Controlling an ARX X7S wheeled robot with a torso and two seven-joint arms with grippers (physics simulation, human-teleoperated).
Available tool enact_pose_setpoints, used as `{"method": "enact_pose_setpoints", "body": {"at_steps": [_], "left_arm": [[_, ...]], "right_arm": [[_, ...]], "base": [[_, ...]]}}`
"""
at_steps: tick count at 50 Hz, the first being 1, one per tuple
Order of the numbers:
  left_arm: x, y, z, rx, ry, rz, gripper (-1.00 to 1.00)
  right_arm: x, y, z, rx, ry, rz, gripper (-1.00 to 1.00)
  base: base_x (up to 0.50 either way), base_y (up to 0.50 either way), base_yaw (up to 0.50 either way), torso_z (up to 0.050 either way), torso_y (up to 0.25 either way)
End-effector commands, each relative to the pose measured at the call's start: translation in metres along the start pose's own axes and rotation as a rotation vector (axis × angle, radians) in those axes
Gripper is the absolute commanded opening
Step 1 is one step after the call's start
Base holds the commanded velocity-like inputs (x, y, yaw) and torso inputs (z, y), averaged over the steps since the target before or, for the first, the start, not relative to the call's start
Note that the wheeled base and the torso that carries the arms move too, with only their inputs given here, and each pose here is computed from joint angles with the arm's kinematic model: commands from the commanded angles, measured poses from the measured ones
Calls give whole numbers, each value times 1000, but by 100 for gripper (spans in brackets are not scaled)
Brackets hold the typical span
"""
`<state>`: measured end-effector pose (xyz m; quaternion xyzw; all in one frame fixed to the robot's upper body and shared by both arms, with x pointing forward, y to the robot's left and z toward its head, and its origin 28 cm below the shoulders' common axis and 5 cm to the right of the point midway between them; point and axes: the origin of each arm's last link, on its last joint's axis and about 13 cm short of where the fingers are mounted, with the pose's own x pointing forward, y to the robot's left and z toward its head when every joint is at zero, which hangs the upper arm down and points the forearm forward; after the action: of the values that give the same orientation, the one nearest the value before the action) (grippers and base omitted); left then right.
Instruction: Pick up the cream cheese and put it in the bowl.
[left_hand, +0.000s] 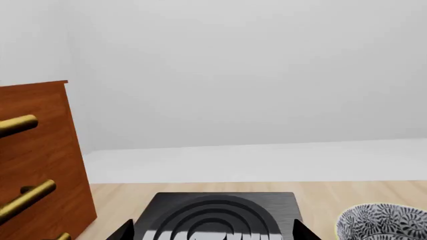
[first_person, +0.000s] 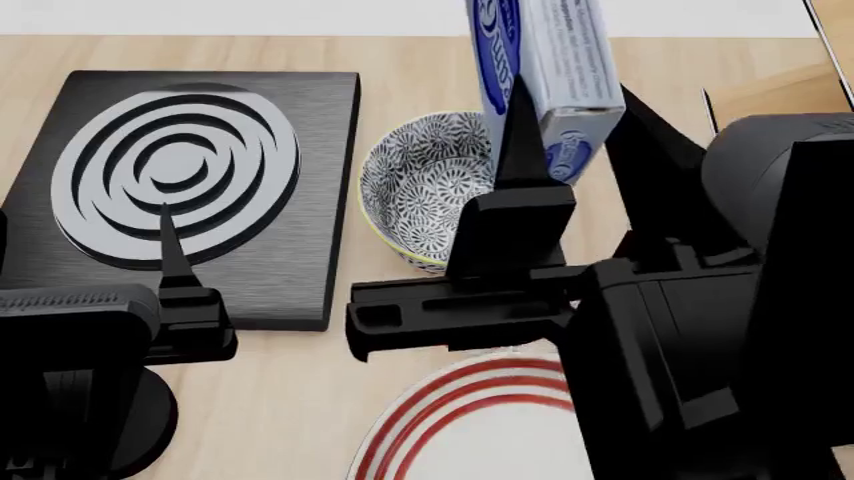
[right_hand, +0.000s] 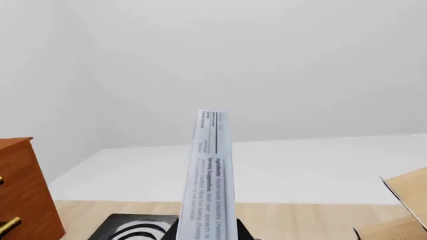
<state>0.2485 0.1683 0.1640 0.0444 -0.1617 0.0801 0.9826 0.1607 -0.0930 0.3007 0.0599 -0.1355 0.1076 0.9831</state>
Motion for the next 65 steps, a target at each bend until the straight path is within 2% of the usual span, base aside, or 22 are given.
{"method": "enact_pose_setpoints", "body": {"at_steps": [1, 7, 8, 17, 19, 24, 37, 44, 58, 60, 65], "left_arm": [[0, 0, -1, 8, -2, -1, 100], [0, 0, -1, 4, 4, 3, 100], [0, 0, -2, 5, 5, 2, 100], [0, -1, -1, 4, 6, -2, 100], [0, -1, -3, 4, 11, 0, 100], [0, 0, -1, 0, 11, -1, 100], [0, -1, -1, 6, 10, 5, 100], [0, -1, -2, 11, 7, 5, 100], [0, 0, -1, 13, 6, 12, 100], [0, -1, -1, 12, 7, 9, 100], [0, -1, -1, 16, 7, 11, 100]], "right_arm": [[11, -4, 25, -56, 68, -12, -100], [21, -6, 33, -95, 119, -48, -100], [23, -6, 34, -101, 111, -26, -100], [47, -16, 34, -83, 199, -31, -100], [52, -18, 34, -57, 229, -35, -100], [60, -20, 40, -60, 232, -39, -100], [83, -17, 56, -58, 290, -21, -100], [94, -14, 58, -64, 340, -10, -100], [118, -15, 55, -19, 439, -27, -100], [126, -16, 66, -19, 449, -24, -100], [132, -15, 70, -17, 464, -26, -100]], "base": [[0, 0, 0, 0, 0], [0, 0, 0, 0, 0], [0, 0, 0, 0, 0], [0, 0, 0, 1, 1], [0, 0, 0, 0, 0], [0, 0, 0, 0, 0], [0, 0, 0, 0, 1], [0, 0, 0, 0, 0], [0, 0, 0, 0, 1], [0, 0, 0, 0, 0], [0, 0, 0, 2, 2]]}}
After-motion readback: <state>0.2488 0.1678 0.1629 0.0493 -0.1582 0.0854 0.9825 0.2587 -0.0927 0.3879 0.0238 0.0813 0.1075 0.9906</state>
